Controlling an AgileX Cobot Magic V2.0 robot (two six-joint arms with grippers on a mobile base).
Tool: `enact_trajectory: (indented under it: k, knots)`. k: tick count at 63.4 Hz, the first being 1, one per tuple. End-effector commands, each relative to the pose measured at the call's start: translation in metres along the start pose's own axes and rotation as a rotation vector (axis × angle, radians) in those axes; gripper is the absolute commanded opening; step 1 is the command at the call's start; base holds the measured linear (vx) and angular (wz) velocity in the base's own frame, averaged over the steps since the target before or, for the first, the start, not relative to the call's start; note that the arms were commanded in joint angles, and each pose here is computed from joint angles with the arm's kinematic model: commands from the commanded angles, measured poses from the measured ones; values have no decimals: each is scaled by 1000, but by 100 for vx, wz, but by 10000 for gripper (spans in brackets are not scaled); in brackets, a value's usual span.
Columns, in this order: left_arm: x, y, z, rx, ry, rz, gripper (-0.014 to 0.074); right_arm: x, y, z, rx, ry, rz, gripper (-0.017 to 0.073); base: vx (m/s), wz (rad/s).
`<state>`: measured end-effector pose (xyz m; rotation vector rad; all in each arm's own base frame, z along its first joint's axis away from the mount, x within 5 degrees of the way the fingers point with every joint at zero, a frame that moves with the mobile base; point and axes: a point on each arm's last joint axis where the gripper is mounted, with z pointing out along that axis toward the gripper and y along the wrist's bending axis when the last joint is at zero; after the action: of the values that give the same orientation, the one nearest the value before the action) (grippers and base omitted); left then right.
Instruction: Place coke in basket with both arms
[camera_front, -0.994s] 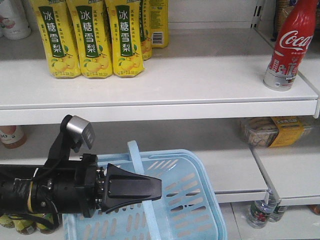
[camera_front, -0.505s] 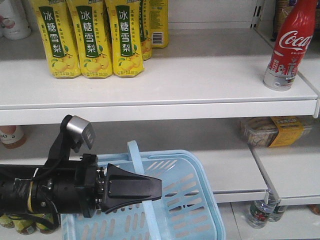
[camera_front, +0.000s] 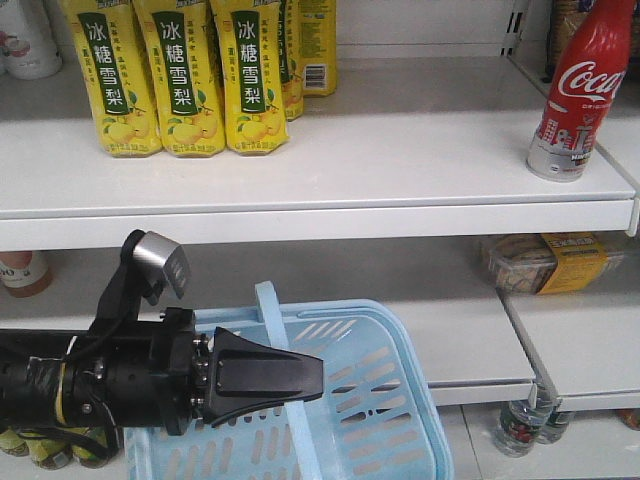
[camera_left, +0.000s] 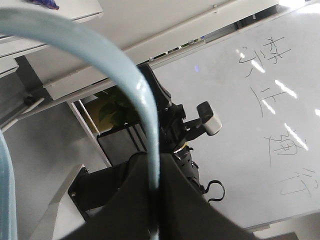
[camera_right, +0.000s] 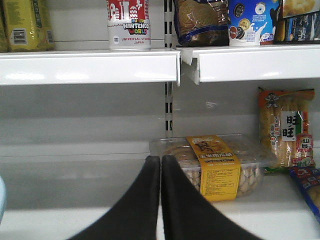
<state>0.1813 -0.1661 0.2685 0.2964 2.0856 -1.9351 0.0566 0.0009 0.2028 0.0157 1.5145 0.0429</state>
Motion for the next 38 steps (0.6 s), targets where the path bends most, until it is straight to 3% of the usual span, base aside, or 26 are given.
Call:
enact_trajectory:
  k: [1,5,10,14,22,26,29,31,38]
  knots:
    - [3,-34,-3,250,52,27,-6,-4,1,-1,-7,-89,12,-5,0,0]
    - [3,-34,-3,250,52,27,-6,-8,0,-1,-11,-126,116,-5,0,0]
    - [3,-34,-3,250,52,27,-6,-15,-1,-3,-20,-210,301,-5,0,0]
    - [3,-34,-3,250,52,27,-6,-21,-3,-4,-26,-274,470,-5,0,0]
    - [3,-34,-3,250,52,27,-6,-29,-11,-8,-46,-403,865,-5,0,0]
    - [3,-34,-3,250,52,27,-6,-34,-13,-9,-70,-444,982,-5,0,0]
    - [3,-34,-3,250,52,27,-6,-40,-11,-10,-96,-449,974,-5,0,0]
    - [3,-34,-3,250,52,27,-6,-48,-8,-11,-121,-453,928,-2,0,0]
    - [3,-34,-3,250,52,27,-6,-82,3,-19,-184,-441,689,27,0,0]
